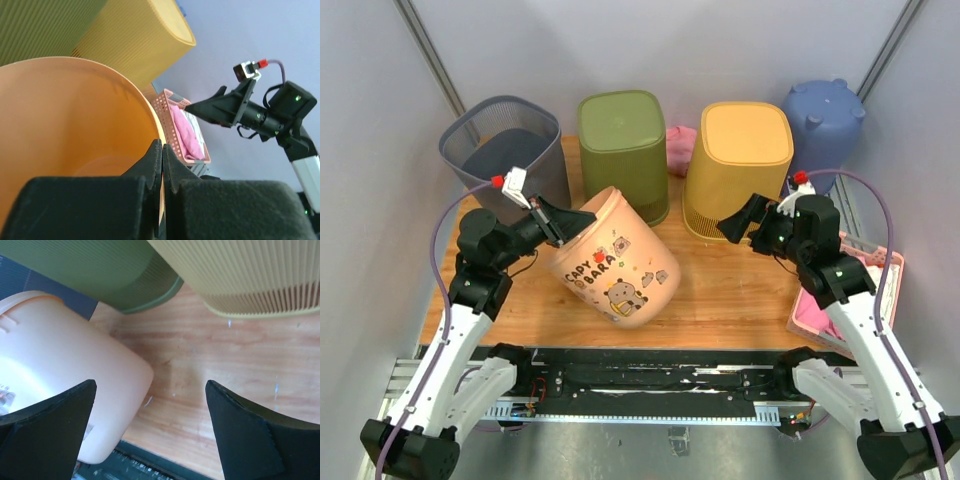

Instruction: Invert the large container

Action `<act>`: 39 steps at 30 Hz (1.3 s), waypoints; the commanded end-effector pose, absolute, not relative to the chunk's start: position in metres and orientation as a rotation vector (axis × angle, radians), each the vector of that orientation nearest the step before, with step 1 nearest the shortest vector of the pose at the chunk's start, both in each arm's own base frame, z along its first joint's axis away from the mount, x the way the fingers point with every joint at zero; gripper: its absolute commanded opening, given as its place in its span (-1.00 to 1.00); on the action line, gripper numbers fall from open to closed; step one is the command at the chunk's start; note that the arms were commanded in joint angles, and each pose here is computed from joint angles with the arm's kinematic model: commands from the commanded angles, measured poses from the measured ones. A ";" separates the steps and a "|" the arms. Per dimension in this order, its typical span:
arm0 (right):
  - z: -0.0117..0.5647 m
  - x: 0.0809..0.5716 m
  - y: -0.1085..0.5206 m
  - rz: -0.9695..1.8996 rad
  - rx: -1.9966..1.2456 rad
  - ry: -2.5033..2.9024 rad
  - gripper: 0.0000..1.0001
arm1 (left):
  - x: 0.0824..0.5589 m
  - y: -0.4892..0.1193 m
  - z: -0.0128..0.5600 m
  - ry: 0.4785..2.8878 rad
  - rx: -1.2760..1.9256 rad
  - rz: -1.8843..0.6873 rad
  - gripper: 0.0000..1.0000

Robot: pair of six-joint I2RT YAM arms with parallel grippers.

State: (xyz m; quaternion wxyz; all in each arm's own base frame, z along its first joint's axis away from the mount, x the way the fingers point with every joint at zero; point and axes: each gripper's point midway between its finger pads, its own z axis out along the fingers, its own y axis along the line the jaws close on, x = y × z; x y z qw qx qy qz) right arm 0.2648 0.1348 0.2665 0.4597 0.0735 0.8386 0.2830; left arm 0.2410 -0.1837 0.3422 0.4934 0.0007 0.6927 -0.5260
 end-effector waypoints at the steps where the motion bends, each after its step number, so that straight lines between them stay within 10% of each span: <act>1: 0.245 0.237 0.145 0.919 0.306 2.169 0.85 | 0.246 -0.180 0.350 1.619 -0.102 -1.308 -1.00; 9: 0.196 0.215 0.159 1.088 0.468 2.258 0.77 | 0.238 -0.188 0.270 1.857 -0.116 -1.257 -0.97; 18: 0.167 0.198 0.179 1.347 0.628 2.282 0.72 | 0.239 -0.186 0.218 2.008 -0.084 -1.127 0.20; 30: 0.163 0.197 0.175 1.319 0.715 2.293 0.67 | 0.248 -0.167 0.239 2.023 0.154 -0.795 0.93; 39: 0.147 0.186 0.120 0.821 0.816 2.368 0.82 | 0.233 -0.151 0.276 1.973 0.336 -0.652 0.98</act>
